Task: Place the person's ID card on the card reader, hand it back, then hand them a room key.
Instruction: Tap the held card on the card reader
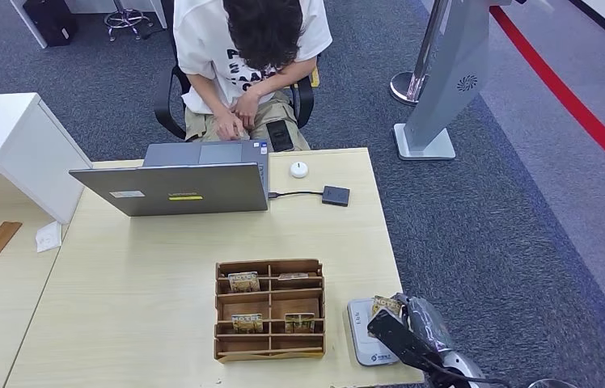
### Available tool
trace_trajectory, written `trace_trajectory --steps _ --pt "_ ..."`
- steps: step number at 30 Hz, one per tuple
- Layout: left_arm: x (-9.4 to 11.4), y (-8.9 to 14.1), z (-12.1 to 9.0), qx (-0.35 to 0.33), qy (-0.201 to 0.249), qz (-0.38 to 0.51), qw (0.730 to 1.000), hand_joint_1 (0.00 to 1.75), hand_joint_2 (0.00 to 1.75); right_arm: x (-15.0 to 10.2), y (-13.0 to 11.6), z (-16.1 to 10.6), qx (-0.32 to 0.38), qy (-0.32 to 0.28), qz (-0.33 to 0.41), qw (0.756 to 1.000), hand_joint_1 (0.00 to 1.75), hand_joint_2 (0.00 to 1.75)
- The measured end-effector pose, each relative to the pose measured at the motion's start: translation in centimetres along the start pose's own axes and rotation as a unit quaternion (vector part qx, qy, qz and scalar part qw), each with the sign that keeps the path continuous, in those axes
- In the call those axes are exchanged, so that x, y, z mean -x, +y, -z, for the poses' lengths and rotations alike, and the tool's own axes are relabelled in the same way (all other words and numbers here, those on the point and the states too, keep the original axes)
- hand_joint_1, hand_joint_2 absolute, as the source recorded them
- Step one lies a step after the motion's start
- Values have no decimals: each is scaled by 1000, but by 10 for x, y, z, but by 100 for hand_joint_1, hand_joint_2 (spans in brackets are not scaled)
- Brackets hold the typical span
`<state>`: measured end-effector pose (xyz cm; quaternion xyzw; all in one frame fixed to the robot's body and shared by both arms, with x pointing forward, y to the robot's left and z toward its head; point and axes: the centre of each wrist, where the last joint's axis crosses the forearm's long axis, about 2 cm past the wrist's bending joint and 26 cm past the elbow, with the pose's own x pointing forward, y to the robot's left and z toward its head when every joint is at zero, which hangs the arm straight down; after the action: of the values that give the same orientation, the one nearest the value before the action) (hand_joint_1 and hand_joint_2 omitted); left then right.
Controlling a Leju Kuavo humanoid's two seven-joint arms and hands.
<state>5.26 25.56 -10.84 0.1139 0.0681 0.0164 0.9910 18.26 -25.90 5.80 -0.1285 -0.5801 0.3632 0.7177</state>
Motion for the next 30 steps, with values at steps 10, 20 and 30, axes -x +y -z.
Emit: trace_trajectory --steps 10,20,30 --pt "0 0 0 -1 -1 0 1000 0 0 2 -2 0 -6 -2 -8 1000 175 175" --pt "0 0 0 -1 -1 1 1000 0 0 3 -2 -1 -10 -4 -13 1000 175 175" --pt "0 0 0 -3 -2 1 1000 0 0 4 -2 -2 -13 -4 -16 1000 175 175"
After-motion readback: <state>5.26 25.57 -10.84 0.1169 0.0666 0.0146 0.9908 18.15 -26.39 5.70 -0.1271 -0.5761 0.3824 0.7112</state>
